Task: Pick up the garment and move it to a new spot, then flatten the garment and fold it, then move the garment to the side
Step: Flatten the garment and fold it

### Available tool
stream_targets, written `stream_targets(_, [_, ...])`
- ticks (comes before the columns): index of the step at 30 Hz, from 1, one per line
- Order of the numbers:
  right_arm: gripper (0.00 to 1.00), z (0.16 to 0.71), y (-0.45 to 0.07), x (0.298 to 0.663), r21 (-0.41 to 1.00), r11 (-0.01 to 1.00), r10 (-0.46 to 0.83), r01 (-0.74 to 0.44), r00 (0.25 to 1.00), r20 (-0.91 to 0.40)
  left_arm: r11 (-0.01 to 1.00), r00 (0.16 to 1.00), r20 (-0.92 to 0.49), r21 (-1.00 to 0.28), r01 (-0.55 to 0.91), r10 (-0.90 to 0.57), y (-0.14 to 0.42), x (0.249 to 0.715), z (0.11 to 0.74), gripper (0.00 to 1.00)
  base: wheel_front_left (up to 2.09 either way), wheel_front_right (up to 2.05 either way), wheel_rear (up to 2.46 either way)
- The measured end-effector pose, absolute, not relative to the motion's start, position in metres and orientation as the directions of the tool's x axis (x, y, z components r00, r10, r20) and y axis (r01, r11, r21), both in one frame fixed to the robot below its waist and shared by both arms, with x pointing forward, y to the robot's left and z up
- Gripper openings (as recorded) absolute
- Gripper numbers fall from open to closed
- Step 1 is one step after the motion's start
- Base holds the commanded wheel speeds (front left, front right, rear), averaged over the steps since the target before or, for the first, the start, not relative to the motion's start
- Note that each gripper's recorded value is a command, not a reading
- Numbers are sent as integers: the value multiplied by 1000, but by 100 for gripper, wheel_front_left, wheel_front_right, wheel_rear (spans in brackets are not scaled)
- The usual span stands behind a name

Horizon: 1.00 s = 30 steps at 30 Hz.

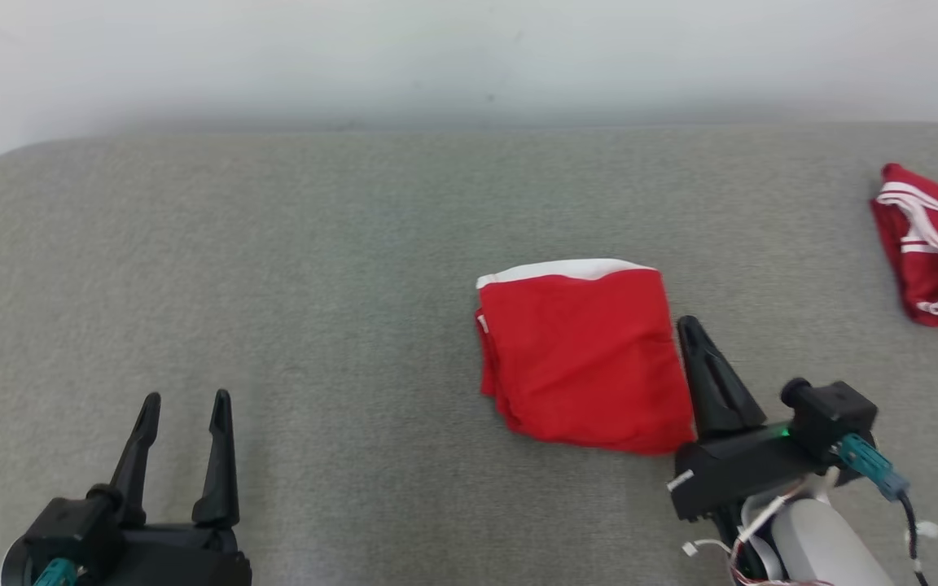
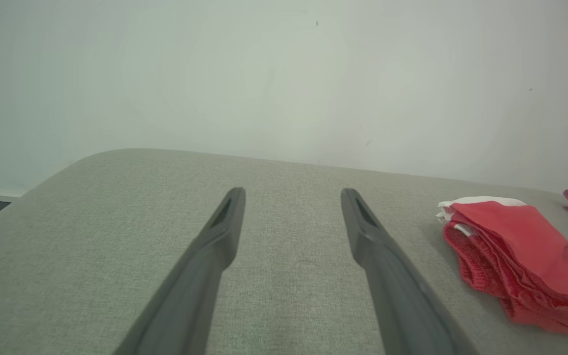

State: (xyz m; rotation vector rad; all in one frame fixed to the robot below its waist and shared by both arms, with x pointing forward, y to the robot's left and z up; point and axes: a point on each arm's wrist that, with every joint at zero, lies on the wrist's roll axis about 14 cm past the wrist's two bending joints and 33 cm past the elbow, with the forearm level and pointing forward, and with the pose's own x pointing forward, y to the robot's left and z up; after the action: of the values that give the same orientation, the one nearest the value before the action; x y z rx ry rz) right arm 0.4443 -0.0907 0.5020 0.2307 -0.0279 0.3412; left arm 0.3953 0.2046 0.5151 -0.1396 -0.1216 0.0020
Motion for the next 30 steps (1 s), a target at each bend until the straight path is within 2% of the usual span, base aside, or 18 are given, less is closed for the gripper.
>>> stream_targets(7, [0, 508, -148, 413, 168, 962, 205, -216, 975, 81, 989, 990, 127, -124, 76, -60, 183, 396, 517, 100, 0, 0, 0])
stream_targets(8, [9, 508, -154, 407, 167, 965, 192, -203, 978, 79, 989, 989, 130, -124, 84, -68, 181, 395, 518, 100, 0, 0, 0])
stream_targets(9, [44, 507, -158, 402, 167, 967, 180, -191, 981, 79, 988, 988, 135, -124, 91, -74, 178, 394, 520, 100, 0, 0, 0])
stream_targets(10, [100, 508, -162, 397, 168, 969, 167, -178, 983, 81, 988, 987, 141, -124, 97, -80, 176, 394, 522, 100, 0, 0, 0])
stream_targets(18, [100, 513, -178, 365, 162, 979, 110, -126, 989, 103, 985, 981, 163, -119, 127, -107, 168, 381, 531, 100, 0, 0, 0])
stream_targets(30, [100, 510, -170, 363, 123, 980, 146, -157, 985, 92, 992, 987, 149, -101, 76, -61, 189, 364, 527, 100, 0, 0, 0])
